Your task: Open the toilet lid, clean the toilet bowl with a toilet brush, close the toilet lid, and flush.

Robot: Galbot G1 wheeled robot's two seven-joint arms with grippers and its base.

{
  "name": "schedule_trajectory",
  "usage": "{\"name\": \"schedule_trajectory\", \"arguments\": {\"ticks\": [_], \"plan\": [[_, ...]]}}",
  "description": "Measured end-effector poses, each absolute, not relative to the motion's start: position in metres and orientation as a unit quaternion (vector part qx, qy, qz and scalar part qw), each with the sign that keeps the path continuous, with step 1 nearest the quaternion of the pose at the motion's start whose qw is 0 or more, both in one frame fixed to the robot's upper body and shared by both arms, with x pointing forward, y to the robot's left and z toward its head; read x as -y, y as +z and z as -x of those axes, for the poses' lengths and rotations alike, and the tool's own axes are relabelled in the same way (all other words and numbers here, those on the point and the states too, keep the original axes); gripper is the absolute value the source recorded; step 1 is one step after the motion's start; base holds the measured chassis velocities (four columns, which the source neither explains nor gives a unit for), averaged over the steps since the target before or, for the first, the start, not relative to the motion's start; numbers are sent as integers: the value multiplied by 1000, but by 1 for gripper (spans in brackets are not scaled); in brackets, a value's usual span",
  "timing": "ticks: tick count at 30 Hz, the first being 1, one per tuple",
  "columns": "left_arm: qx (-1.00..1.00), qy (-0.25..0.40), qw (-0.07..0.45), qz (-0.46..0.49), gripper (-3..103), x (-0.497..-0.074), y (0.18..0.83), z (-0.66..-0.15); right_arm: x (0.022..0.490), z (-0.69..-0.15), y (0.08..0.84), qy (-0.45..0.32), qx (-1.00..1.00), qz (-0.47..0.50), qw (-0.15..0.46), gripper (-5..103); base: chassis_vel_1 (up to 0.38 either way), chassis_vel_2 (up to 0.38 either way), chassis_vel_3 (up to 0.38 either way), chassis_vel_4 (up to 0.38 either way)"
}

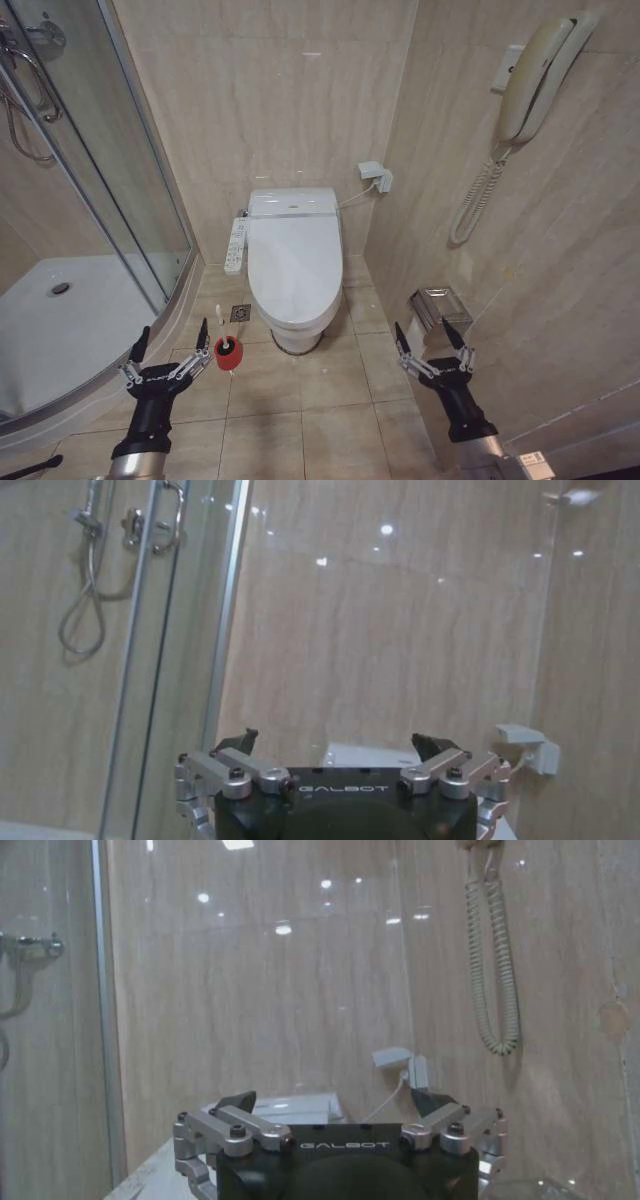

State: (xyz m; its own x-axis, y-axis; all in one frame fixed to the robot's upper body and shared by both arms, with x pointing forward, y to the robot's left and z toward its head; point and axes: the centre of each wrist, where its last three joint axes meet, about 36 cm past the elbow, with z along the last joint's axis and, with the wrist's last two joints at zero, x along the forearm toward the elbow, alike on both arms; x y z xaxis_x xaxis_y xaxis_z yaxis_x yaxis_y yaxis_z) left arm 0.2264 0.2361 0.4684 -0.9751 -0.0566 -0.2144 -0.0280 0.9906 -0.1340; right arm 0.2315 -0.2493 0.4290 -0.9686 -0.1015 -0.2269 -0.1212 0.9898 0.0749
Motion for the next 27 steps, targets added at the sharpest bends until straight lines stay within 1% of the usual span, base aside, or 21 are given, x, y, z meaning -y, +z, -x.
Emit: {"name": "schedule_trajectory", "arguments": {"ticks": [27], "plan": [[-992, -65, 110, 19, 100, -237, 468, -227, 250, -231, 428, 42, -991, 57, 112, 100, 0, 0, 0, 0]]}}
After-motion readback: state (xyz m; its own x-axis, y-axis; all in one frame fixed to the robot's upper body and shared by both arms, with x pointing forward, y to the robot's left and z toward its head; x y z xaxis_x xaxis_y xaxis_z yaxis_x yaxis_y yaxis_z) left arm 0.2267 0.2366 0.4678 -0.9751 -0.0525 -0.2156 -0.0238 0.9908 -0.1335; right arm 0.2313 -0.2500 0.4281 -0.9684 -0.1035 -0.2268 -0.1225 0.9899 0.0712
